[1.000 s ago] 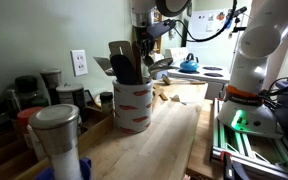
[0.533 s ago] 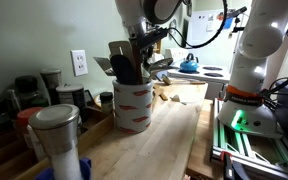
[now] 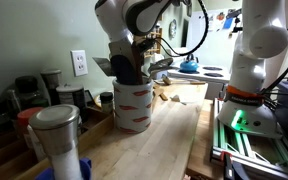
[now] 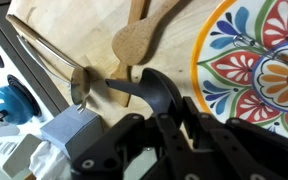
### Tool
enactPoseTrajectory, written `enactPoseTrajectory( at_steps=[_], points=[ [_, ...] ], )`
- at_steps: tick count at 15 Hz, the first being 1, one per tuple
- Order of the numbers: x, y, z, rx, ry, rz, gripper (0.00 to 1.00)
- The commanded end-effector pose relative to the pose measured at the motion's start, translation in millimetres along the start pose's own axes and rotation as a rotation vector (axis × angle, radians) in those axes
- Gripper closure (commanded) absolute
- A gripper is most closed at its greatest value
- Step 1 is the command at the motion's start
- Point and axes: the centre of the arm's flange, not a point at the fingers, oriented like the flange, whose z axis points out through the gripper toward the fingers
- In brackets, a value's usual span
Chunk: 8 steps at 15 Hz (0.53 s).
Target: Put the black ladle on the floral plate
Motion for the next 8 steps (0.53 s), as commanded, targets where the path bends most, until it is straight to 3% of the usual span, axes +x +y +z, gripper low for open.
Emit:
enactPoseTrajectory(
  at_steps=[1,8],
  points=[
    [17.7,-26.4,4.2,0.02,0.001,-0.022,0.98],
    [30.6,-29.5,9.8,0.064,0.021,-0.066,0.98]
  ],
)
